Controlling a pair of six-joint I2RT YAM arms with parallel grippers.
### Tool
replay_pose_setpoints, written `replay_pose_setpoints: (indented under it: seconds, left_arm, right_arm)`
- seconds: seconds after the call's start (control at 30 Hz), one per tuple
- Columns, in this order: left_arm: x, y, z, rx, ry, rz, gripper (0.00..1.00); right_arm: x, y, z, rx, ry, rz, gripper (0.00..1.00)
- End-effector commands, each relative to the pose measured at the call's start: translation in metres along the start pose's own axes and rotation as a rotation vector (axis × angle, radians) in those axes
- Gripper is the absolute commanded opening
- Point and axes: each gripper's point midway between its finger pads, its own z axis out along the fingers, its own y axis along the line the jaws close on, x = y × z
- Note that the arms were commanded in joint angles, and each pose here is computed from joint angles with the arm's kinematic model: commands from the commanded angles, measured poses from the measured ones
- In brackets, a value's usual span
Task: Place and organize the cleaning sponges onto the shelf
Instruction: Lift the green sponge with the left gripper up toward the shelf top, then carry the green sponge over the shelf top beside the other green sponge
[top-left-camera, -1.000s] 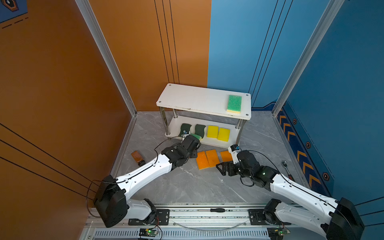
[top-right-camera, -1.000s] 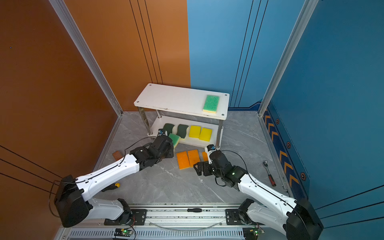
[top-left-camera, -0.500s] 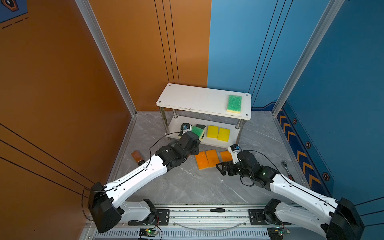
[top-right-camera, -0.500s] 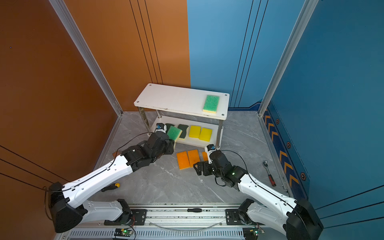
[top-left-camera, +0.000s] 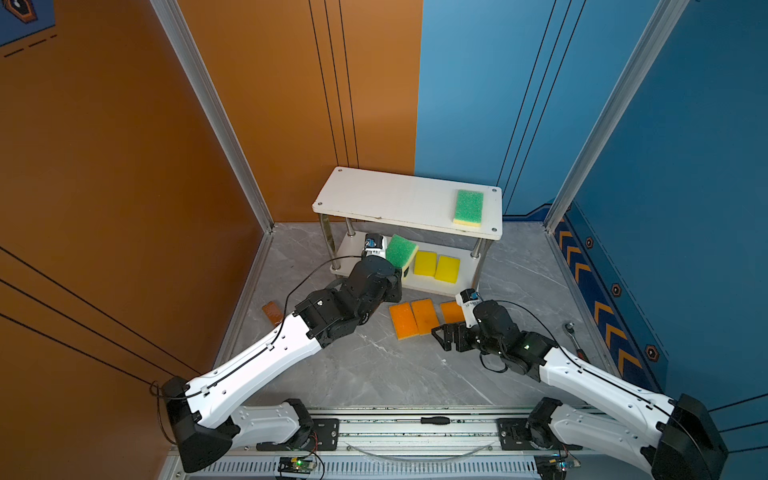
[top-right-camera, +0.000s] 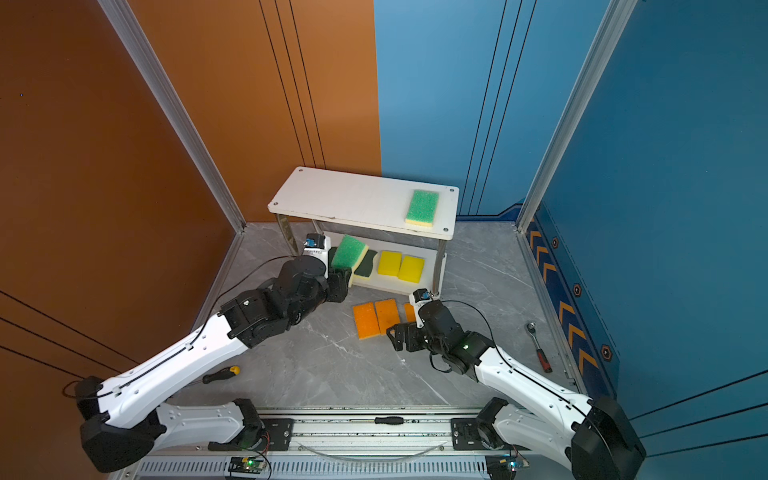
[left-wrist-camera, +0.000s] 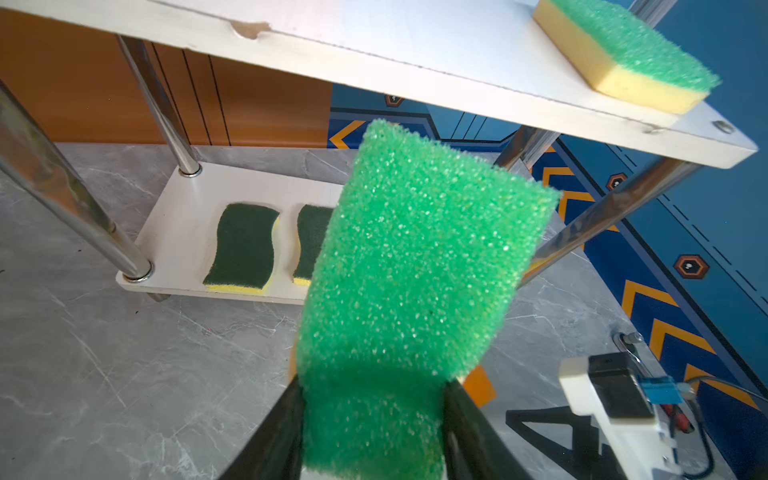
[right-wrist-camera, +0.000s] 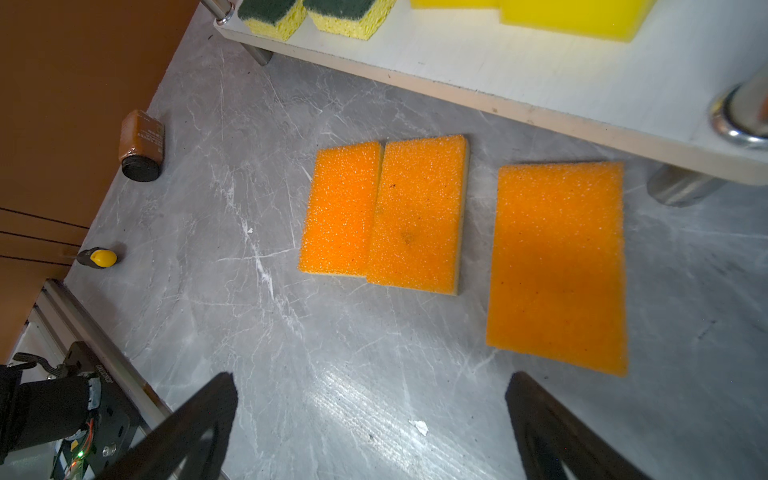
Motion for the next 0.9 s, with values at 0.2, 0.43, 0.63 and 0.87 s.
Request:
replay_pose_setpoints:
  seconds: [0.2, 0.43, 0.63, 0.87]
  left_arm:
    - [-0.04, -0.02, -0.025, 0.043, -0.086, 0.055, 0.51]
    - [-0.066, -0.026, -0.034, 0.043, -0.144, 0.077, 0.51]
    - [-0.086, -0.034, -0.033, 0.039, -0.179, 0.095, 0.51]
    - [-0.107, -0.047, -0.024, 0.052, -0.217, 0.084, 0.51]
  right_arm:
    - [-0.005, 0.006, -0.002, -0.019, -0.012, -0.006, 1.0]
    - [-0.005, 0.005, -0.003, -0.016, -0.022, -0.007, 1.0]
    - [-0.004, 0.004, -0.003, -0.014, -0.018, -0.005, 1.0]
    - [-0.004, 0.004, -0.004, -0.012, -0.021, -0.004, 1.0]
